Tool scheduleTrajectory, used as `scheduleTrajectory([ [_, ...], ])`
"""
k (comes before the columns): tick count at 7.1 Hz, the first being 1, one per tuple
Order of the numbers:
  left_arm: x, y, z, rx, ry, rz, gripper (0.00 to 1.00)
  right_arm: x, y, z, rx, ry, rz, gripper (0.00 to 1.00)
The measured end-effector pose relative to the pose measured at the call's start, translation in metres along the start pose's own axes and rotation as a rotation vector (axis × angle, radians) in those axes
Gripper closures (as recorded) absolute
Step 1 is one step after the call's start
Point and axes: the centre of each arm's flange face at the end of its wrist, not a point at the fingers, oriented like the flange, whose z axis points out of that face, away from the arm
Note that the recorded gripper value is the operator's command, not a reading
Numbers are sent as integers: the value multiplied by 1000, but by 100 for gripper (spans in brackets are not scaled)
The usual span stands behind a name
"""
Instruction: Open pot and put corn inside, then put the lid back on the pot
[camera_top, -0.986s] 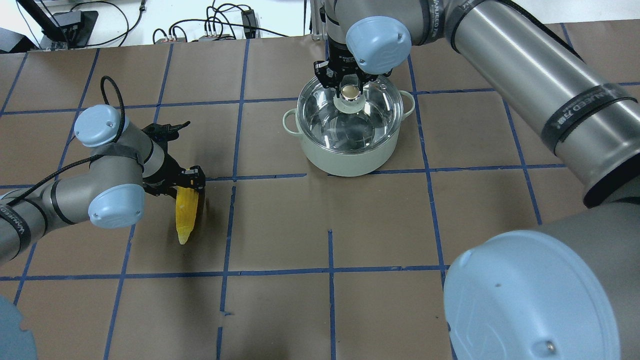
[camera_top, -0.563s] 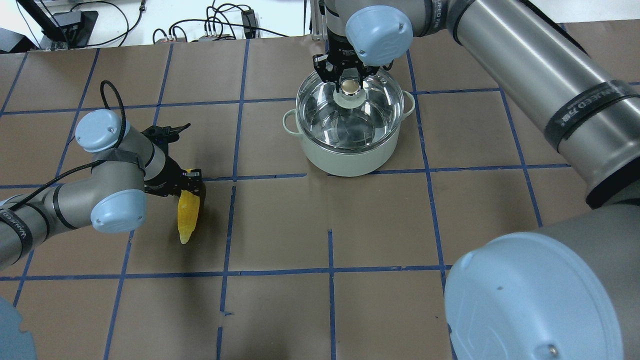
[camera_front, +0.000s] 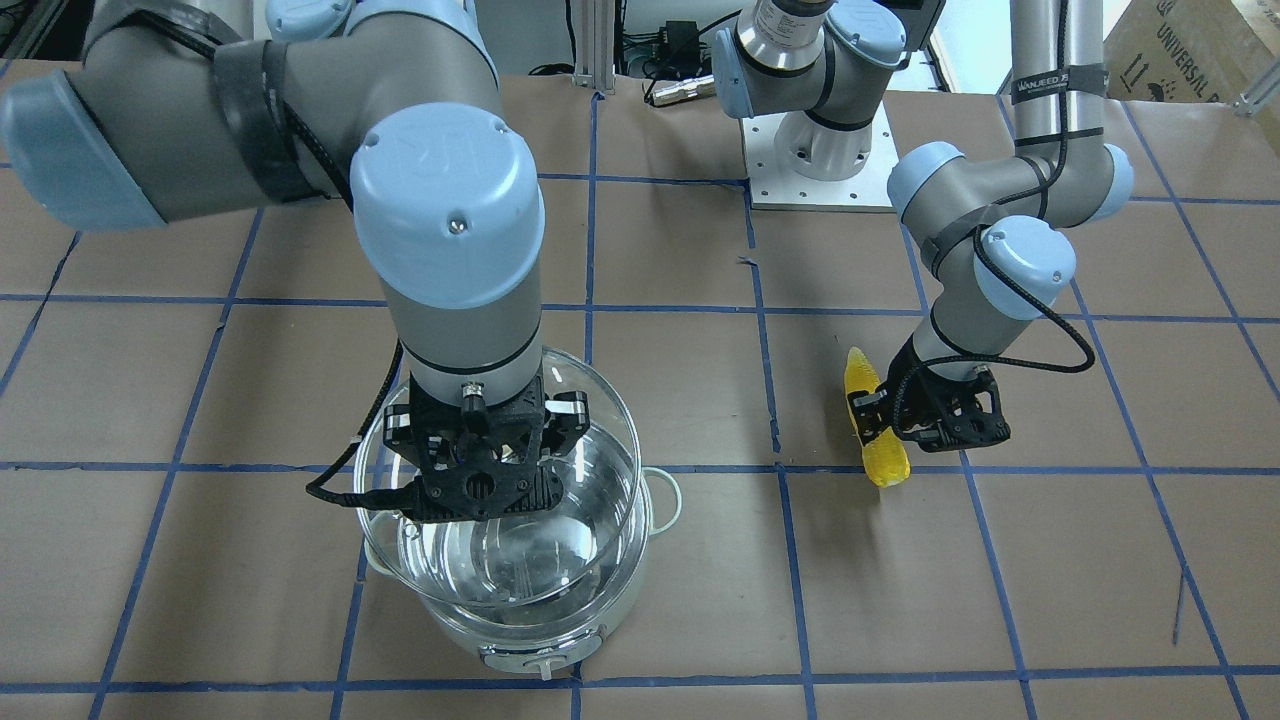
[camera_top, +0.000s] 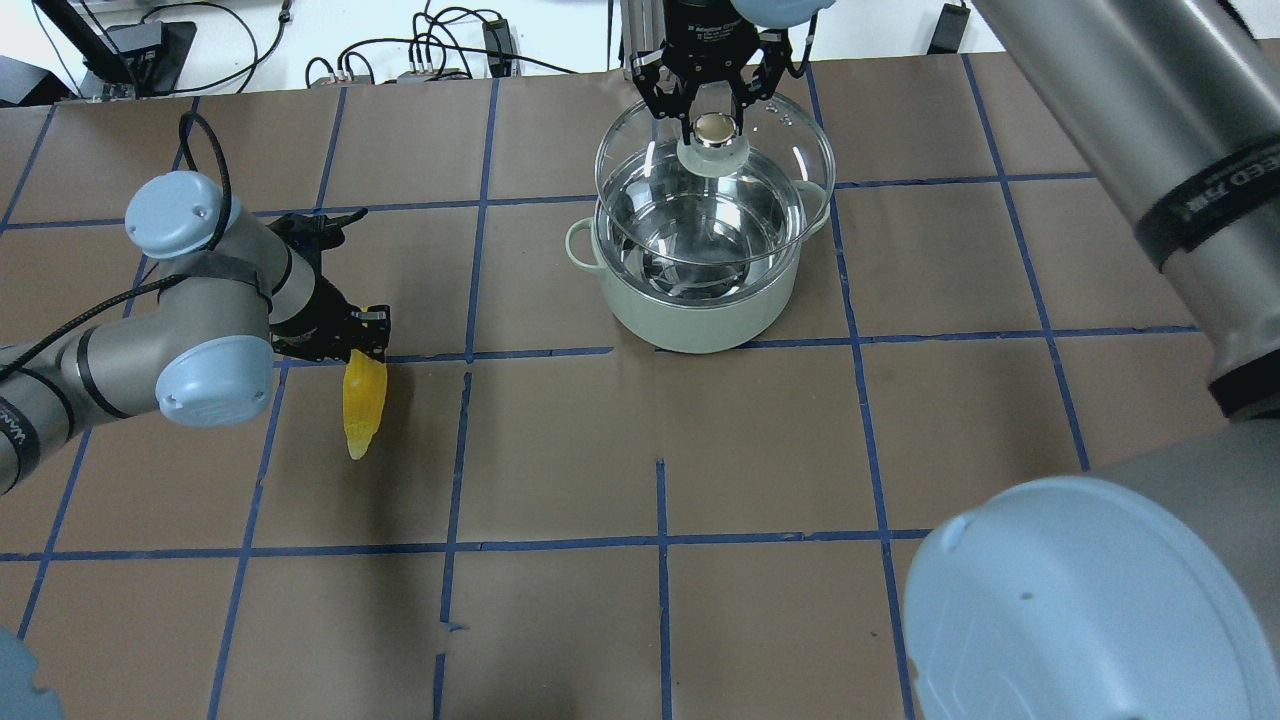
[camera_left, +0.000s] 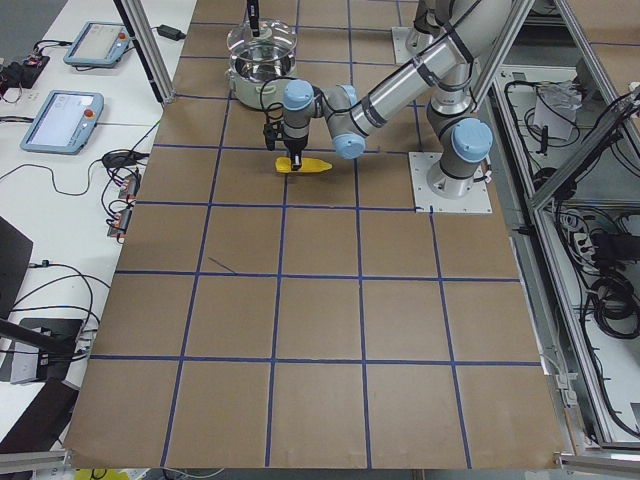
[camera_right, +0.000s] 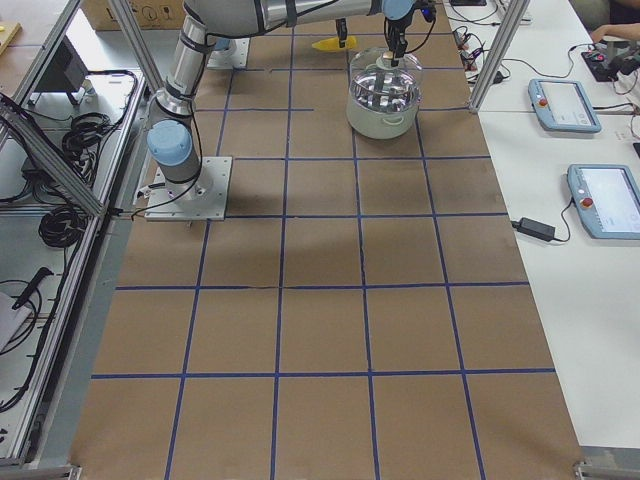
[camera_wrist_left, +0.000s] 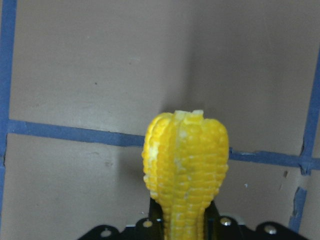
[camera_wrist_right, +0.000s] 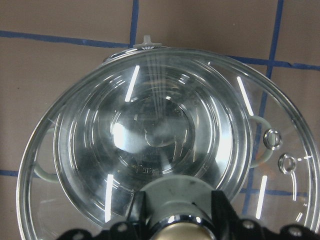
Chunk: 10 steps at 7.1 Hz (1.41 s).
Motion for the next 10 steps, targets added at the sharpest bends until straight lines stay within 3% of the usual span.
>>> scheduleTrajectory([
  [1, 3, -15, -30, -17, 2, 2, 97, 17, 6, -18, -1, 5, -36, 57],
  [3, 29, -44, -129, -67, 5, -21, 97, 73, 18, -52, -6, 5, -95, 59],
  [5, 95, -45, -202, -95, 4, -68, 97, 134, 30, -73, -25, -4, -130, 63],
  [7, 169, -24, -217, -84, 6, -116, 97, 189, 42, -82, -64, -21, -138, 64],
  [10, 250, -11, -198, -19, 29, -147, 97, 247, 51, -85, -89, -44, -120, 64],
])
